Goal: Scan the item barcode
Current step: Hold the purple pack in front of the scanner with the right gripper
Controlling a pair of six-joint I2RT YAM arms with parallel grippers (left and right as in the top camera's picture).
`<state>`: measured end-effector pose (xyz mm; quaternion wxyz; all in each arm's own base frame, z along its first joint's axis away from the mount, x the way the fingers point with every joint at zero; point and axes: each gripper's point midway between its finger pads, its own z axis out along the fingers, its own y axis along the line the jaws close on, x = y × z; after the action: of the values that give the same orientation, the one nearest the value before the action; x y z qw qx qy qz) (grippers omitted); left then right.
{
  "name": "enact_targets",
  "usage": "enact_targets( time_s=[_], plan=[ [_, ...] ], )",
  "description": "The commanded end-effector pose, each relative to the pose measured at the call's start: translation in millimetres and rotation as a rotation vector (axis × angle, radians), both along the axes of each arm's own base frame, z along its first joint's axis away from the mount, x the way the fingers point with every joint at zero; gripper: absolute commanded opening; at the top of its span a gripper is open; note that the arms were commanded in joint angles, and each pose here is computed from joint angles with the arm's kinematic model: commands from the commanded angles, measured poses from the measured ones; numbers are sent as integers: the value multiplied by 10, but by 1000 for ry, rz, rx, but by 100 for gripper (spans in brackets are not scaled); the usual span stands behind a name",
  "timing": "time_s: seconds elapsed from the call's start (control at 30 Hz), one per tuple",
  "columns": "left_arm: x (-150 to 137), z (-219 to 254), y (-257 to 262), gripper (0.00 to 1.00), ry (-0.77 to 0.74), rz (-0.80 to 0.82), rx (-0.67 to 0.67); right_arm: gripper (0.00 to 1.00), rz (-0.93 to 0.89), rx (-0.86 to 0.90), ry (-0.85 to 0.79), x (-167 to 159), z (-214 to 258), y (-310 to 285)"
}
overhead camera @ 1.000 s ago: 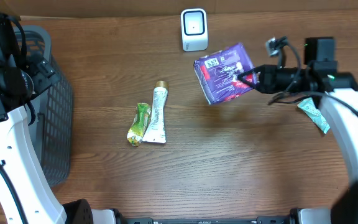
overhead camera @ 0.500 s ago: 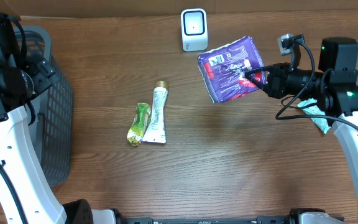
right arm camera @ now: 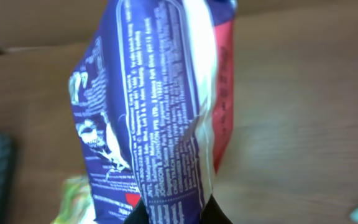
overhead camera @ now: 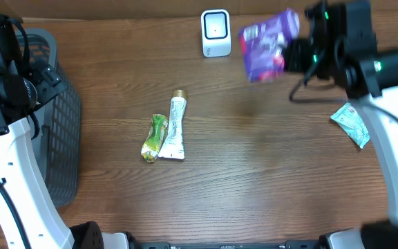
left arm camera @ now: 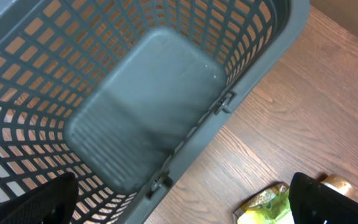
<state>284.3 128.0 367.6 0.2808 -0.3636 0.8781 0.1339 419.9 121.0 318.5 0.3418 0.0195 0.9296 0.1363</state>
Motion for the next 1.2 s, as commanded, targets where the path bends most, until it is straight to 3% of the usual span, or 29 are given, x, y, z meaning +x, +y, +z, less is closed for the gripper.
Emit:
enact_targets(
  time_s=[0.0,0.27,0.6,0.73,0.9,1.17],
  plan=[
    [9,-19,14,99,-4,21,-10,4,-101,-227,-76,406,30,-100],
    [9,-19,14,100,-4,21,-10,4,-294,-734,-342,1136,36,55],
    [9,-19,14,100,-4,21,-10,4,25,-1219,-416,1627,-319,679],
    [9,-19,14,100,-4,21,-10,4,106,-1315,-446,1734,-384,837],
    [9,-19,14,100,-4,21,-10,4,403,-1373,-459,1787,-622,1111],
    [9,-19,14,100,-4,21,-10,4,412,-1339,-530,1836,-538,1220]
  ],
)
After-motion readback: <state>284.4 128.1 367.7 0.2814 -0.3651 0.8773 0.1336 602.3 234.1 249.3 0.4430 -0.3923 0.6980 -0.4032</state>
